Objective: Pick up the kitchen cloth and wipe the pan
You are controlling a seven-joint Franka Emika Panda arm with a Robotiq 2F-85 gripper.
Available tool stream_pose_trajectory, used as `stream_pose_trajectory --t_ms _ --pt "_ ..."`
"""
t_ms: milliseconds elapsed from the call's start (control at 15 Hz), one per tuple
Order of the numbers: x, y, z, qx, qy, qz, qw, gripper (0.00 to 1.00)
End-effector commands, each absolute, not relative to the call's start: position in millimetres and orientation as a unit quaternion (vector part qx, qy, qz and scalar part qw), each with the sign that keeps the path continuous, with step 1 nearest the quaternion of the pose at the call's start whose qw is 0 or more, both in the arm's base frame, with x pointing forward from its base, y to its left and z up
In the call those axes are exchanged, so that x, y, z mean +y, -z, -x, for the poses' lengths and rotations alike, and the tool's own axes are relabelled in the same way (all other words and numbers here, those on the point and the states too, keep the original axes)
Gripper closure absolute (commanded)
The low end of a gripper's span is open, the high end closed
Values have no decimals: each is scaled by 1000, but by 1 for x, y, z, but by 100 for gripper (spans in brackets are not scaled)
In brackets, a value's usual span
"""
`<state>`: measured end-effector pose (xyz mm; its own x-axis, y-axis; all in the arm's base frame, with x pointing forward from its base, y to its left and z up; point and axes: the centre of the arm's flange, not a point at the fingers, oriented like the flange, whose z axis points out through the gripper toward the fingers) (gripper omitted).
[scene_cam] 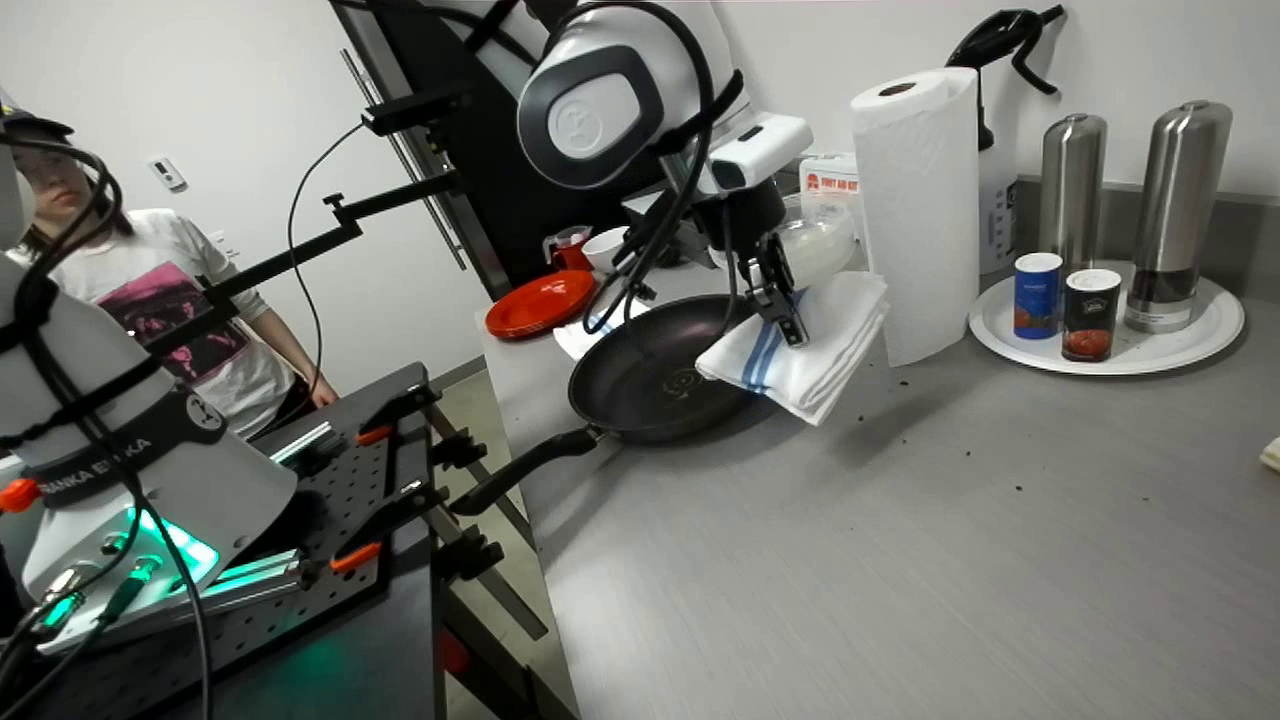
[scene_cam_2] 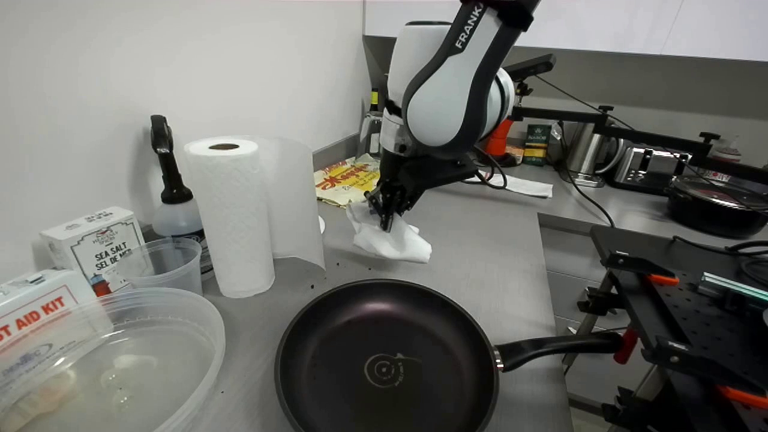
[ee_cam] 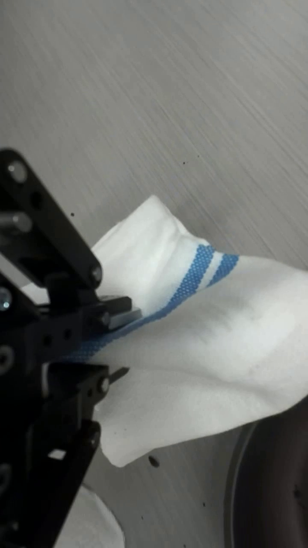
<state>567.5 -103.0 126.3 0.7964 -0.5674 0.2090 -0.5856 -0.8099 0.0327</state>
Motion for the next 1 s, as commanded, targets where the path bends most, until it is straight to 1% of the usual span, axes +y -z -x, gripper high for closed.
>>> stream_pose_trajectory --t_ms 0,467,933 --pt "-59 -149 -548 -258 -114 -958 44 96" --pt "-10 -133 -522 -215 -91 -971 40 96" --pt "12 -101 -501 -208 -82 -972 71 96"
